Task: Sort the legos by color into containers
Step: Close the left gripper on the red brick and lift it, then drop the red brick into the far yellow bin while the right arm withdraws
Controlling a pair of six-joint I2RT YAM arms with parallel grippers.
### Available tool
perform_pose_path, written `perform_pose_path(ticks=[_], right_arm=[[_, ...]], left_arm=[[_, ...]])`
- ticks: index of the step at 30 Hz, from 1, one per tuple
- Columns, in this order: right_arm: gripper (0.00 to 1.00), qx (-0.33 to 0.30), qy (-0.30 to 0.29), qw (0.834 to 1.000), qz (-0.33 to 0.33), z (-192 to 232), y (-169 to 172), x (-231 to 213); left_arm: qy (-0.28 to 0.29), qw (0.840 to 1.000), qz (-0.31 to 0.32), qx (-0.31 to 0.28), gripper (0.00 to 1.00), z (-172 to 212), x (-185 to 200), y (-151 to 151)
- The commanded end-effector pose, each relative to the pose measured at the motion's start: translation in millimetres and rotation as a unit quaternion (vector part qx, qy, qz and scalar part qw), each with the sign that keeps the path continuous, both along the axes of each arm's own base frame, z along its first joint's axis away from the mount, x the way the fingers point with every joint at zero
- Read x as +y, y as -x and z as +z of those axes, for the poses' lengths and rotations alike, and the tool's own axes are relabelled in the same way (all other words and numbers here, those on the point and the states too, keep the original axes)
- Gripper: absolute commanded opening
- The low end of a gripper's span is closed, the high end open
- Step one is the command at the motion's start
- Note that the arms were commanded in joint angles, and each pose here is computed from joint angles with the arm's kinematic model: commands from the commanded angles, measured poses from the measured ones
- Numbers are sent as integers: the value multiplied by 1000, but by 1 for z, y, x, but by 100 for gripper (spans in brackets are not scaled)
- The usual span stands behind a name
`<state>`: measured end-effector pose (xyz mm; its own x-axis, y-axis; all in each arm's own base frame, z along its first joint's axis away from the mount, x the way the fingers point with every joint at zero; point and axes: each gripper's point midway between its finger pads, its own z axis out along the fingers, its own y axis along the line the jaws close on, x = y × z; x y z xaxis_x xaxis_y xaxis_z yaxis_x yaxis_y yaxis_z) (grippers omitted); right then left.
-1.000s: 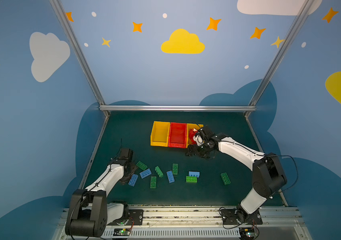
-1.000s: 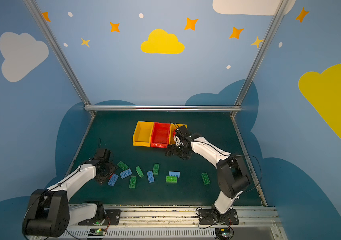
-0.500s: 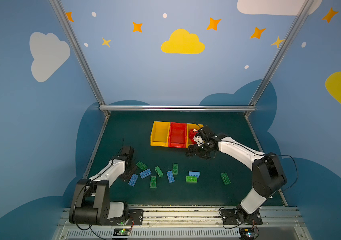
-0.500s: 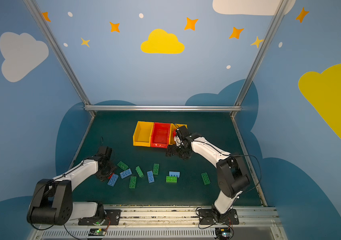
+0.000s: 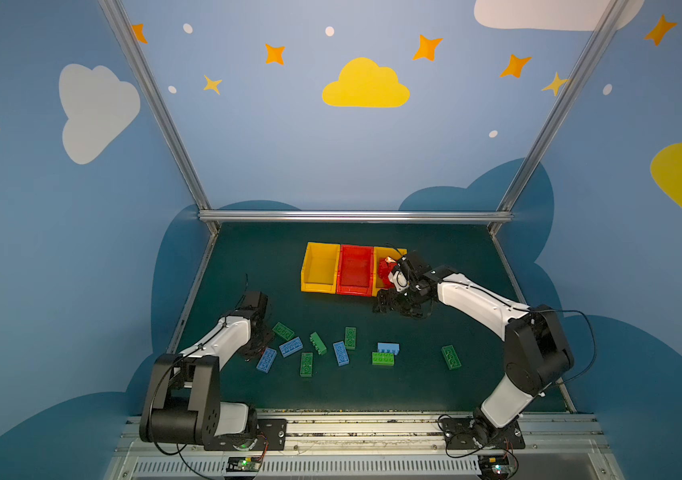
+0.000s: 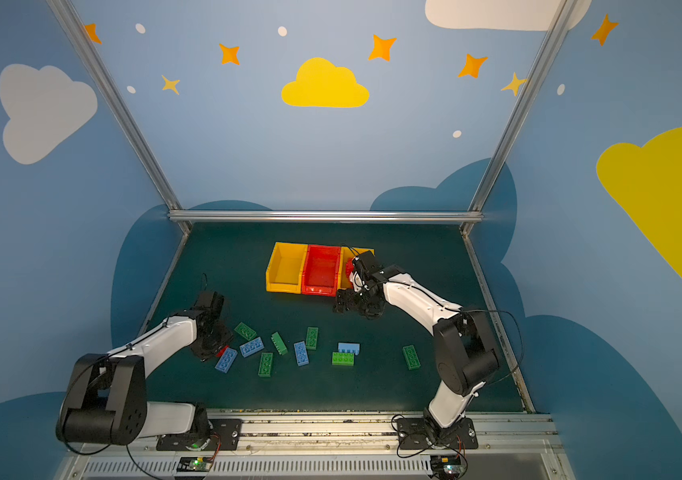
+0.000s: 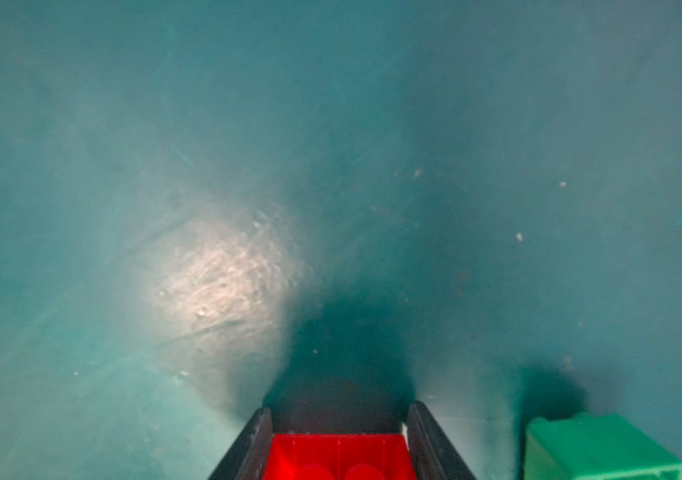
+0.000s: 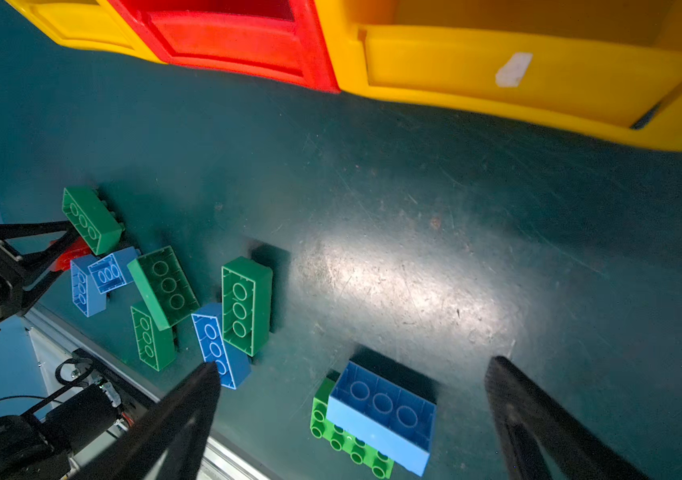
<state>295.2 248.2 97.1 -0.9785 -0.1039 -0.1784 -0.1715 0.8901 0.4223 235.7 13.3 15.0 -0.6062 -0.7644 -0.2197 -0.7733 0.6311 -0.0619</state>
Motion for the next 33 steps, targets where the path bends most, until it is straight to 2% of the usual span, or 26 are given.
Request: perform_pose_path(ticks=[1,12,19,26,33], right_arm=[[97,4,13,1000,-2,-1,3,-7],[97,-3,11,1000,-3,6,5,-10],[97,-24,2,1000,-8,15,8,-14],[97,-34,0,999,-27,23,14,-30],[97,-48,-3,998,-47,35,22,-47]], left_arm=[[24,1000,-8,-14,48,3,-9,-10],[23,999,-23,-44,47,30,-10,-29],[36,994,-43,-92,48,60,-21,-53],[32,988,-90,-124,48,93,-55,-82],[31,976,-156,-151,49,121,-115,-115]])
